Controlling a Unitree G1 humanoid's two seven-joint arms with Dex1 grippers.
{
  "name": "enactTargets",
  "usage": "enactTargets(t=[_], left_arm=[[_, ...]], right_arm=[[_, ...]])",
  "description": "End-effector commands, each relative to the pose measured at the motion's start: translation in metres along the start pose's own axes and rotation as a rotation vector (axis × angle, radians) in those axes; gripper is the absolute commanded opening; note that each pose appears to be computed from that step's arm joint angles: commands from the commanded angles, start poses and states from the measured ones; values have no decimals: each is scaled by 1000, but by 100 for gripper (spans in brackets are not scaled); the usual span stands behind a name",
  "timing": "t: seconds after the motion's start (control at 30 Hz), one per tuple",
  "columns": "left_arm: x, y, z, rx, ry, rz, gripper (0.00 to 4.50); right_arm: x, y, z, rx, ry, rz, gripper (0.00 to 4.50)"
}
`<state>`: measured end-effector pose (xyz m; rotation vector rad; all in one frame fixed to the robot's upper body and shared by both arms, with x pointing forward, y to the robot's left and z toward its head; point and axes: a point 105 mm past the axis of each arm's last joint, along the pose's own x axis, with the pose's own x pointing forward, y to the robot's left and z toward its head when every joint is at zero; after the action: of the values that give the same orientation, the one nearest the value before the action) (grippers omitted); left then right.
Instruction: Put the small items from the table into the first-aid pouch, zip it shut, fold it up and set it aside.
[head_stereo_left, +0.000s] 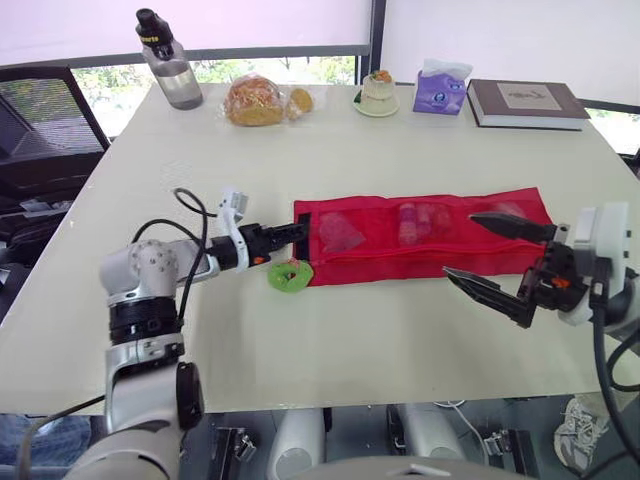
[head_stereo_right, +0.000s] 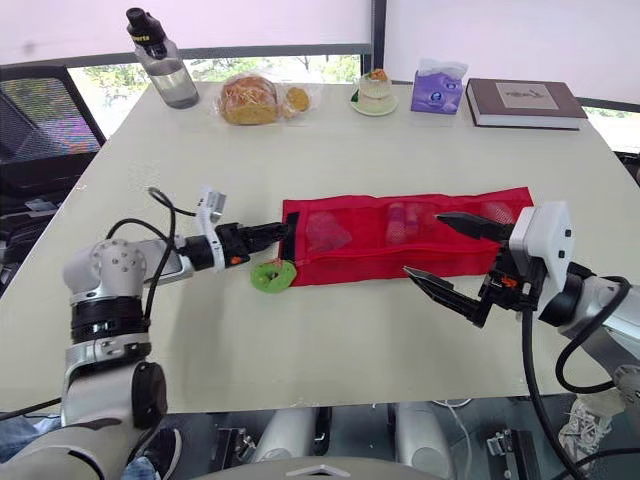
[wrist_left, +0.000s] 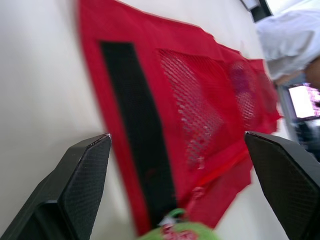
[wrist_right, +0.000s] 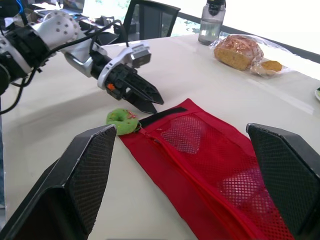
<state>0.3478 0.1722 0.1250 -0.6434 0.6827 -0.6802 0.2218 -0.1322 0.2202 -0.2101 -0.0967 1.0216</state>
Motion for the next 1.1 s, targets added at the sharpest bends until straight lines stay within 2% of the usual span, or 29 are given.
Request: enactTargets(t=[0.03, 0.3, 0.4, 0.57, 0.63, 0.67, 1.1], left_arm=[[5, -5, -11, -83, 73, -44, 450], [8, -18, -13, -166, 93, -154, 450], [8, -19, -14, -182, 90, -166, 366], [10, -19, -17, -195, 94, -175, 135], [11, -20, -17, -199, 89, -184, 29], [12, -20, -17, -199, 88, -185, 9], [16, -31, -21, -156, 93, -254, 9]], right_arm=[[4, 8, 14, -41, -36, 23, 445], [8, 19, 22, -4, -70, 72, 445], [10, 21, 24, 2, -72, 91, 450], [14, 20, 26, 0, -81, 101, 450], [15, 20, 26, 0, -84, 102, 450], [15, 20, 26, 0, -84, 102, 450], [18, 21, 25, 2, -88, 100, 450]])
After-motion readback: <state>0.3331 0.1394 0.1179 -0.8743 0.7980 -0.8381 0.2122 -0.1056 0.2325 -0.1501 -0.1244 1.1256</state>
